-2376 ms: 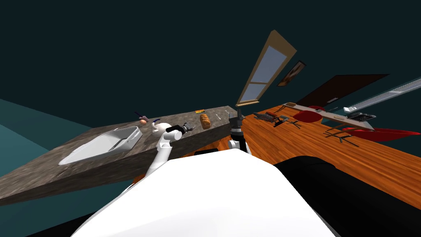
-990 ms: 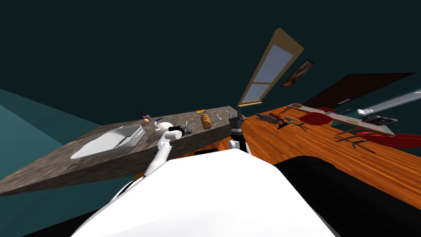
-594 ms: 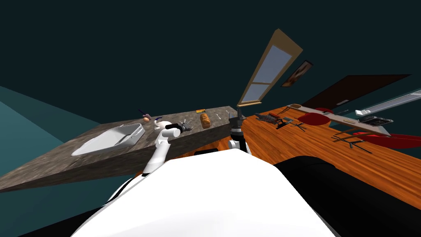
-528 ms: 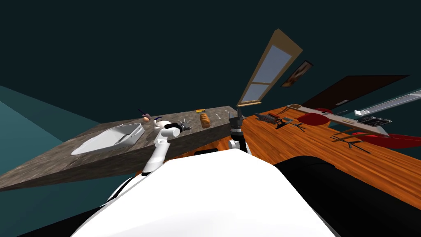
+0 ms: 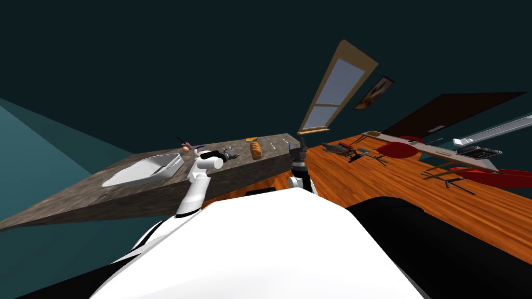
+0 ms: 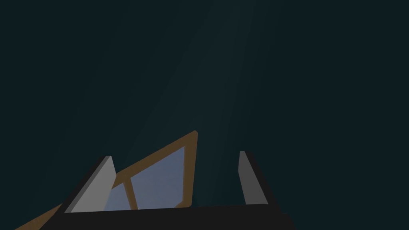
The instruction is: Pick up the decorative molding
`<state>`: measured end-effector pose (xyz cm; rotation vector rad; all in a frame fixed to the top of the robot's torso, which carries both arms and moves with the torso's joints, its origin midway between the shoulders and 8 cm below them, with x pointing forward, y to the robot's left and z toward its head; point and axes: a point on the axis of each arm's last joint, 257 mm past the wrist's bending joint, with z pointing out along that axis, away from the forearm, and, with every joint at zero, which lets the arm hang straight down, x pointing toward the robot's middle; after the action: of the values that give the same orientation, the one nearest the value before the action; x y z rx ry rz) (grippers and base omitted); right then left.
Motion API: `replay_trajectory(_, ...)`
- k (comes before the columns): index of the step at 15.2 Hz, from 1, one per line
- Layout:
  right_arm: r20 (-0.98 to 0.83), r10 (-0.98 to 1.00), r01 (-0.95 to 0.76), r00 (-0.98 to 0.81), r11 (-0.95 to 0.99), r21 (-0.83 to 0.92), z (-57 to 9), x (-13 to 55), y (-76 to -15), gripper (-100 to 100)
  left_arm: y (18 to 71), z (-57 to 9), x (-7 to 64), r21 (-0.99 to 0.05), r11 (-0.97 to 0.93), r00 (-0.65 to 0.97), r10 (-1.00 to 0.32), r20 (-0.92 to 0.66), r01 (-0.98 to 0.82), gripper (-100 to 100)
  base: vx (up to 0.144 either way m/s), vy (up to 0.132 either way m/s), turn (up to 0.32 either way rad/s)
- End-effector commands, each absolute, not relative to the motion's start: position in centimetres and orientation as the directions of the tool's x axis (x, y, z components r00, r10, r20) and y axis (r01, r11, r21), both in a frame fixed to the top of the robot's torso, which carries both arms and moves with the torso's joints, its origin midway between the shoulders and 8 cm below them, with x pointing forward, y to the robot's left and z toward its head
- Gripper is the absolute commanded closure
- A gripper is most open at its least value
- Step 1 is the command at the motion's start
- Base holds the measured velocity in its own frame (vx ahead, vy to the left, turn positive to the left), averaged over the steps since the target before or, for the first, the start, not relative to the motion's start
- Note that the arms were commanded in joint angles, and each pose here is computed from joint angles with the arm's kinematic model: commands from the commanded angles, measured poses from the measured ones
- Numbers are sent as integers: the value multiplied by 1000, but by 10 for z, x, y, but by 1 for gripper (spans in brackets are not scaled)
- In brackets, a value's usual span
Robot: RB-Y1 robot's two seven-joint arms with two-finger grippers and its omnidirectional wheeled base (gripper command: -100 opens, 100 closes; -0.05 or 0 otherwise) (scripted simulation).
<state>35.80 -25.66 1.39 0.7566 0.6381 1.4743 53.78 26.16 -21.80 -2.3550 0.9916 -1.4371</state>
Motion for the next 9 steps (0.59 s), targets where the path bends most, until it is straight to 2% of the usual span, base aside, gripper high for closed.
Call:
replay_trajectory(1, 74, 997, -629, 15, -48, 776, 14, 358, -257, 0, 253, -234, 531, -473, -741, 321, -647, 691, -477, -100, 149, 114, -40)
replay_trajectory(4, 74, 997, -629, 15, -48, 776, 14, 358, -257, 0, 245, -261, 517, -442, -721, 352, -665, 659, -534, -100, 130, 161, -41)
replay_trajectory(9, 74, 997, -629, 15, -48, 776, 14, 358, -257, 0, 229, -306, 487, -378, -678, 393, -699, 597, -631, -100, 101, 154, -43)
